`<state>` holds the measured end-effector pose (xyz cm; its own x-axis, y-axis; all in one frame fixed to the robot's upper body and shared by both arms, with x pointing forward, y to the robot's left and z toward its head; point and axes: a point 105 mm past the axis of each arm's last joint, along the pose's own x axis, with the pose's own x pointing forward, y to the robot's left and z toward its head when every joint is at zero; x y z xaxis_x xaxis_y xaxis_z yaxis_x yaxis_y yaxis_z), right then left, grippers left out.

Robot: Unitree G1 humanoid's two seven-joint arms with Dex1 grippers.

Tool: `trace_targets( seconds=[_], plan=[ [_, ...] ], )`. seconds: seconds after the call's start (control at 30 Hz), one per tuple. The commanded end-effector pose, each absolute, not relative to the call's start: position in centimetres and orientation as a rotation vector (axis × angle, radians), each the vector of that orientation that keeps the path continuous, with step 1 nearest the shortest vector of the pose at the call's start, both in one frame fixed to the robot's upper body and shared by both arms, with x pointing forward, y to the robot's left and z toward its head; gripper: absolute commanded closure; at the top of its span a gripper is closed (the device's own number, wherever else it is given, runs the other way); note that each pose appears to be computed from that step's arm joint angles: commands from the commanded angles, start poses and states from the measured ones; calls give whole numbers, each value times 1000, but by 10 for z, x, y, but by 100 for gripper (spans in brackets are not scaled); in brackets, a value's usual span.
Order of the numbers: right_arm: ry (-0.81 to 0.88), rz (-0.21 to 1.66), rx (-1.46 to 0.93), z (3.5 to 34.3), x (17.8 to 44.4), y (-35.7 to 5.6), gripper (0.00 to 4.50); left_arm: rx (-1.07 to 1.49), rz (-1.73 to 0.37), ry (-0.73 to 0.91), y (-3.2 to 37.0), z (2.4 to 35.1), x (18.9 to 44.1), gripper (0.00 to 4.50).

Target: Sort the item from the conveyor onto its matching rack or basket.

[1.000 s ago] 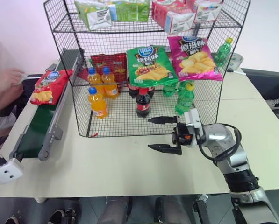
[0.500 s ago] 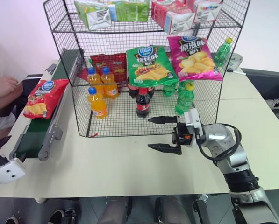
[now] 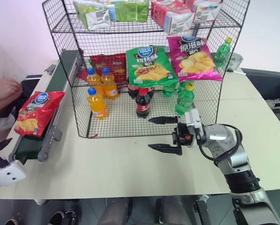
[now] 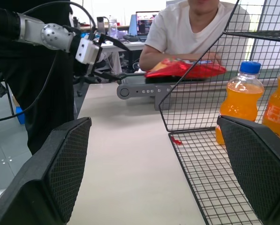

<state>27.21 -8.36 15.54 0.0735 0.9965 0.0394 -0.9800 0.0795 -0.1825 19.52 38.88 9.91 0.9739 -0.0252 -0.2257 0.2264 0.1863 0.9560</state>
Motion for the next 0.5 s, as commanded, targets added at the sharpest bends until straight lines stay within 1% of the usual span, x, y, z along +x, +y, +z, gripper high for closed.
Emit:
trace_targets(
  seconds=[0.03,0.2,0.4,0.47,0.5],
  plan=[
    [-212,1502,-139,165,269,-81,0,1360,-122,135,391,111,200,7],
    [-210,1503,-137,166,270,-81,0,1376,-114,138,393,115,203,7],
    [-214,1488,-144,168,272,-83,0,1369,-122,157,395,110,202,7],
    [-214,1481,-146,168,273,-84,0,1363,-115,159,396,110,202,60],
    [-216,1476,-151,168,273,-85,0,1359,-113,160,396,110,202,100]
  ],
)
